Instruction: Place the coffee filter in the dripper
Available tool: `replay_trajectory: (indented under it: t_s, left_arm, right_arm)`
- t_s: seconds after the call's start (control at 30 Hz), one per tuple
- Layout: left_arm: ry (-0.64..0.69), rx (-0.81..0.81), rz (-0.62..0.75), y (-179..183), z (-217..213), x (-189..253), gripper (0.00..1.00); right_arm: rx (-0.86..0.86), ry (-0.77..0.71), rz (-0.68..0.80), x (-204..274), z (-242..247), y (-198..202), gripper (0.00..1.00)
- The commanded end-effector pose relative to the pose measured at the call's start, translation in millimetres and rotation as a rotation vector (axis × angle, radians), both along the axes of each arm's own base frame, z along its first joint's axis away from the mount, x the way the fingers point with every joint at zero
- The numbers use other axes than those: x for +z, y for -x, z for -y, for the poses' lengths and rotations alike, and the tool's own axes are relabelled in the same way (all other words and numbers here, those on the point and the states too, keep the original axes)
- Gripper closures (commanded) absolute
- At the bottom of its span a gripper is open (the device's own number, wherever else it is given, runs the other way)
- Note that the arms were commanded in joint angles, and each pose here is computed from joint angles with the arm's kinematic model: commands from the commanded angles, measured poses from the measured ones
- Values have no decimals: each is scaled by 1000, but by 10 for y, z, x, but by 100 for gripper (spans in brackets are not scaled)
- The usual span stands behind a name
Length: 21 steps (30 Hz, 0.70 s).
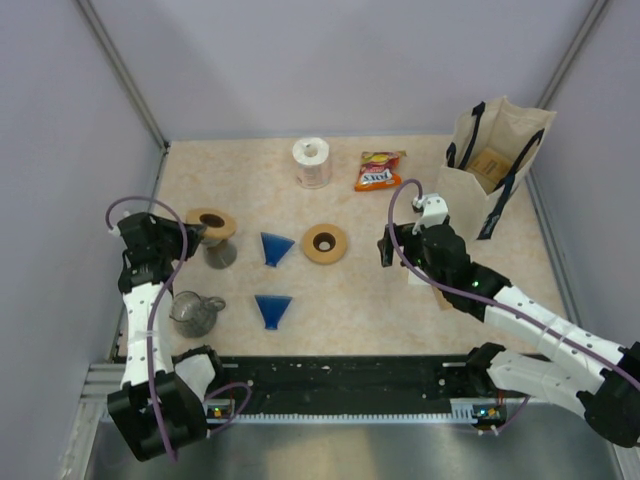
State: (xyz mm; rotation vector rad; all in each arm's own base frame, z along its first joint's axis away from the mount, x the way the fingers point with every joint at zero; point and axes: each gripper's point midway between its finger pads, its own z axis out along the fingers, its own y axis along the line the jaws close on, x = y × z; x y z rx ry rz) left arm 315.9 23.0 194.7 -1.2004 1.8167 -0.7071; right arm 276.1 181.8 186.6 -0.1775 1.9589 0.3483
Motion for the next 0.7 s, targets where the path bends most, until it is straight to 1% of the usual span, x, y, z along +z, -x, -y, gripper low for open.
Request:
replay_trajectory:
  t_s: [0.0, 0.03, 0.13, 0.27, 0.33, 0.47, 0.57, 0.6, 0.63, 0.67]
  left_arm:
    - [-25, -17, 1, 21, -11, 25, 71]
    - [-36, -4, -4, 35, -35, 35, 65]
    - [-58, 16, -11, 88, -66, 44, 56]
    - [-67, 24, -22, 123, -78, 43, 54]
    - [-71, 32, -46, 149, -91, 31, 51]
    - [-135, 63, -114, 246, -200, 8, 46]
    - [-174, 97, -141, 293, -287, 36, 23]
    - [-178, 108, -157, 317, -306, 35, 12]
    - [-186, 107, -160, 323, -314, 46, 4]
    - [-190, 105, -162, 321, -316, 68, 1]
  right_arm:
    - [-3, -22, 39, 122, -8, -45, 3]
    - [-3, -25, 41, 128, -5, -44, 3]
    - [-2, -30, 43, 137, -1, -35, 3]
    - [0, -31, 40, 134, -2, -23, 3]
    - [2, -35, 41, 144, -3, -16, 3]
    - [0, -39, 44, 164, 3, -11, 3]
    - [-2, -42, 41, 161, 3, -10, 3]
    - [2, -41, 41, 164, -2, -7, 3]
    - [0, -40, 40, 161, 4, -9, 3]
    - [1, -47, 44, 181, -2, -6, 3]
